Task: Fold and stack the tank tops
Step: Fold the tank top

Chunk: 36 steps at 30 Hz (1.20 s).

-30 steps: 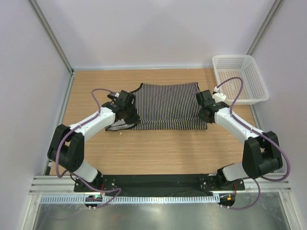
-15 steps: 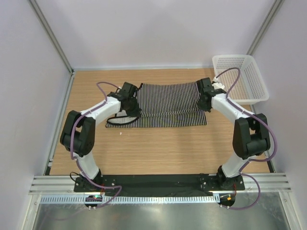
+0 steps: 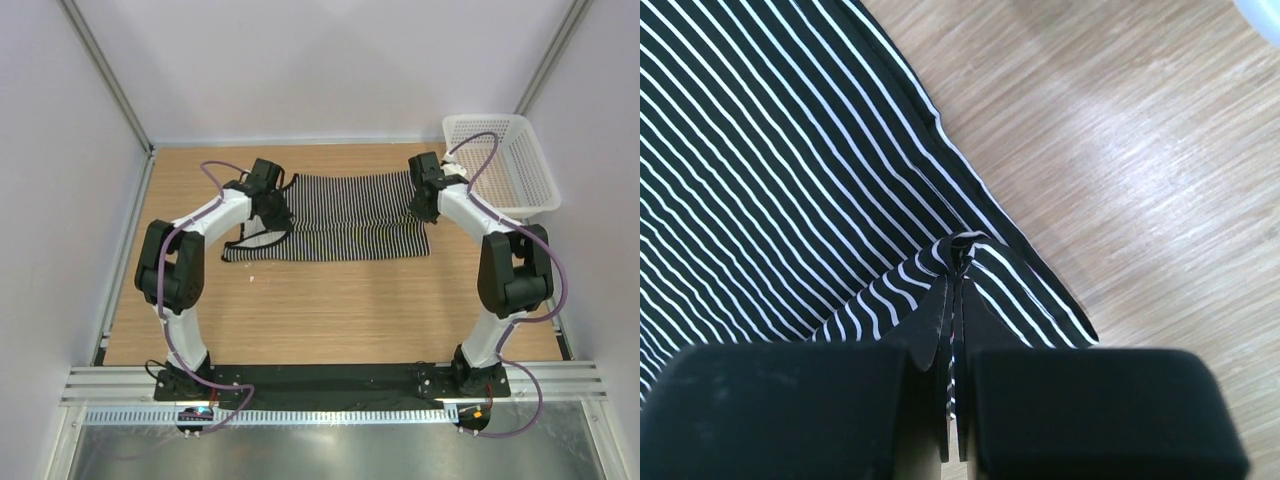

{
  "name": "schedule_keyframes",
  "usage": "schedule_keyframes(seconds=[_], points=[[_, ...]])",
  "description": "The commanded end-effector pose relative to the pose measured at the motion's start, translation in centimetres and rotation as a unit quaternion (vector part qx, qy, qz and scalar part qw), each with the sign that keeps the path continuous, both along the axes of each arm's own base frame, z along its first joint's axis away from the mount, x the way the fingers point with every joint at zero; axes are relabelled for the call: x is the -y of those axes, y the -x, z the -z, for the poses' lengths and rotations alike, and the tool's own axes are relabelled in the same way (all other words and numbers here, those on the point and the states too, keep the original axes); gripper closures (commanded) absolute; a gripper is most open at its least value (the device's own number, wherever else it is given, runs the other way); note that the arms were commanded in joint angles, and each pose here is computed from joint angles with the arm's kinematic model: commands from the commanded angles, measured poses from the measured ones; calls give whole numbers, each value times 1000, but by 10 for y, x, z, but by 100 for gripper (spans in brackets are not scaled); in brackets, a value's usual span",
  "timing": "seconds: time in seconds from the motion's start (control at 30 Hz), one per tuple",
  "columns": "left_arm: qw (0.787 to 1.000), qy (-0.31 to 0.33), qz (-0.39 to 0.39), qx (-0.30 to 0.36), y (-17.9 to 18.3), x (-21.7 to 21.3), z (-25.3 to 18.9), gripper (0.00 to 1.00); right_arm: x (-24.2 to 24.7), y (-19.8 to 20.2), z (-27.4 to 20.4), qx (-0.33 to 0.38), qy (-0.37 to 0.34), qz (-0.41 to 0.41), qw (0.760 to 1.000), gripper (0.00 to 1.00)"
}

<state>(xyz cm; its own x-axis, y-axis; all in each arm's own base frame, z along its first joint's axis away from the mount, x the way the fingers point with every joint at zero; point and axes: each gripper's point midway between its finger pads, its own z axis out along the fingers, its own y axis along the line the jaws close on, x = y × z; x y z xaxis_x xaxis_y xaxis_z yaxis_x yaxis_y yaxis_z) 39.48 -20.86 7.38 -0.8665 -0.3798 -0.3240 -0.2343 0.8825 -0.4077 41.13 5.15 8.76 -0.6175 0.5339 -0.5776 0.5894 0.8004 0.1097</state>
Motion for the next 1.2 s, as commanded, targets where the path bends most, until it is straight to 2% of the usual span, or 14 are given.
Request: schedule_keyframes(seconds=[0.0,0.33,0.7,0.8,0.83,0.87,0.9,0.93,0.97,1.0,1.07,1.17], points=[[1000,0,5,8,-13,-3,-8,100,8,-15,-14,21,9,18,1000,98],[1000,-7,3,4,-30,0,0,100,12,-25,-14,25,17,36,999,98],[999,-27,-20,3,-54,-8,9,100,13,-51,8,11,20,51,998,96],[999,-32,-26,2,-57,-13,10,100,10,-59,9,10,15,39,999,80],[999,-32,-25,2,-58,-14,10,93,10,-63,7,10,15,35,999,65],[999,-36,-30,4,-59,-16,9,88,10,-64,6,11,12,32,999,63],[999,-40,-36,8,-59,-20,7,79,11,-65,3,15,14,35,999,59],[998,-43,-38,14,-60,-21,5,69,13,-65,-3,23,16,39,999,49],[996,-62,-51,34,-64,-30,-4,64,14,-65,-8,29,18,41,999,38],[995,-69,-54,42,-65,-34,-9,54,16,-67,-16,40,21,41,998,31],[994,-78,-57,61,-67,-39,-22,47,19,-66,-31,56,28,39,997,28],[991,-88,-59,78,-68,-44,-37,45,23,-61,-45,74,38,29,996,29]])
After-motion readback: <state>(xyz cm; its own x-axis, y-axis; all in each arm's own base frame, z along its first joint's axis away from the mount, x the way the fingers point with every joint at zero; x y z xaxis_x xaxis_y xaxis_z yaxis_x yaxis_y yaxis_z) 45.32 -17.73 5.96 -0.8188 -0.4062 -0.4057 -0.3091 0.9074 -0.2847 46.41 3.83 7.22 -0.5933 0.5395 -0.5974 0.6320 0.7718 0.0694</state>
